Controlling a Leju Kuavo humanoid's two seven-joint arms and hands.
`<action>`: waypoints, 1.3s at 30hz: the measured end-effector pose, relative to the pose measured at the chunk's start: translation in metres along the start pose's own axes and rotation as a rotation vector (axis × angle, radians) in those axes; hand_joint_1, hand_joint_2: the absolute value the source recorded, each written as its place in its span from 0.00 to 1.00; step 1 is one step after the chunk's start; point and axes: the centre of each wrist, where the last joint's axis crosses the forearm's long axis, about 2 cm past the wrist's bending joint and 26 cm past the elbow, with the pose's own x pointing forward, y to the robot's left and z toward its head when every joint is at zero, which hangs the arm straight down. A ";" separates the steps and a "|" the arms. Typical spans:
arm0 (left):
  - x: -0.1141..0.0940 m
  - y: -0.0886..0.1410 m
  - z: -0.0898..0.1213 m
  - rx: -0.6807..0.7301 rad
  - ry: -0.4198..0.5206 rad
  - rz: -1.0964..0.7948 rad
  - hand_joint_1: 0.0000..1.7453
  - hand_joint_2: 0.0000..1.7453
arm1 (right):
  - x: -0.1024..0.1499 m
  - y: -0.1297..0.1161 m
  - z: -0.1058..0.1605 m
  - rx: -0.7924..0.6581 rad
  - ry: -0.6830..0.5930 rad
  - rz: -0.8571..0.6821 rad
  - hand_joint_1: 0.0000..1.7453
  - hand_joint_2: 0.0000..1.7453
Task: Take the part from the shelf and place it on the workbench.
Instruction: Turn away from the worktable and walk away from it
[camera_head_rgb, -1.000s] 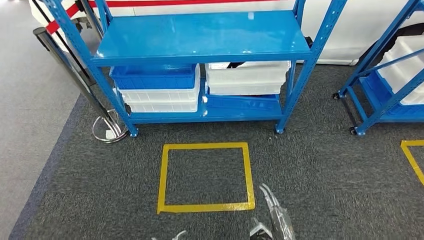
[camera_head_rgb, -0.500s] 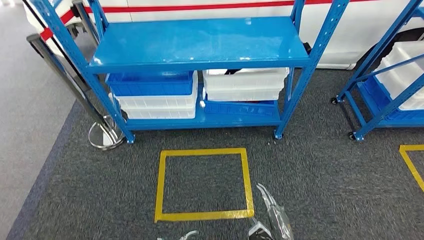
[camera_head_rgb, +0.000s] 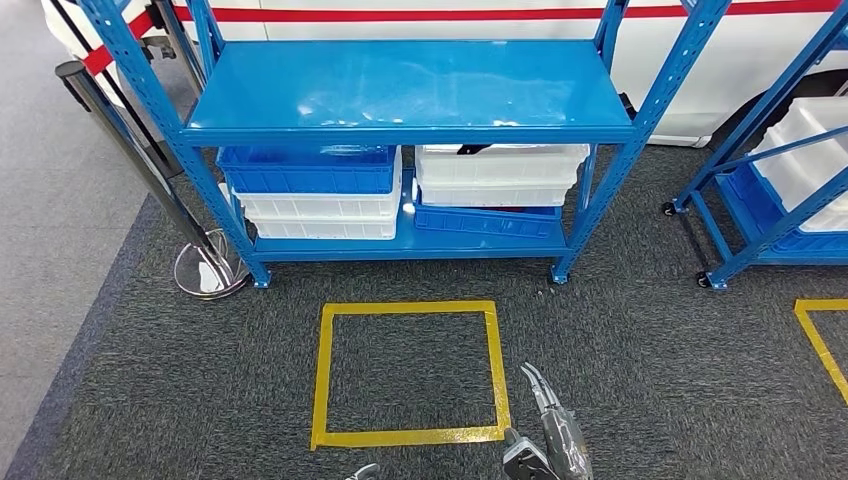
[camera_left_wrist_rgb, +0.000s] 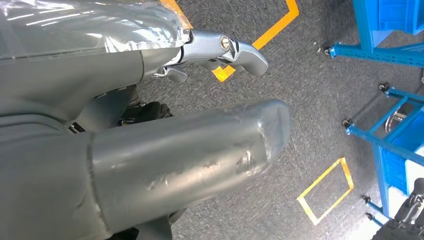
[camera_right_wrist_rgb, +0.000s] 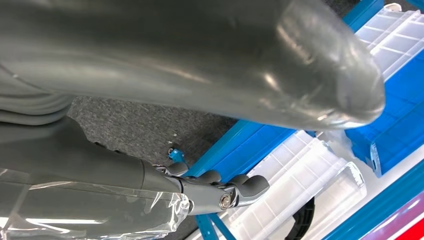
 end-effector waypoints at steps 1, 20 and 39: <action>0.000 0.000 0.000 0.000 0.000 0.000 0.00 0.00 | 0.000 0.000 0.000 0.000 0.000 0.000 0.00 0.00; 0.003 -0.003 0.003 0.060 -0.009 0.039 0.00 0.00 | -0.001 -0.001 0.000 -0.004 -0.004 0.000 0.00 0.00; 0.012 -0.011 0.010 0.008 -0.046 0.022 0.00 0.00 | -0.006 0.001 0.014 -0.009 0.045 -0.001 0.00 0.00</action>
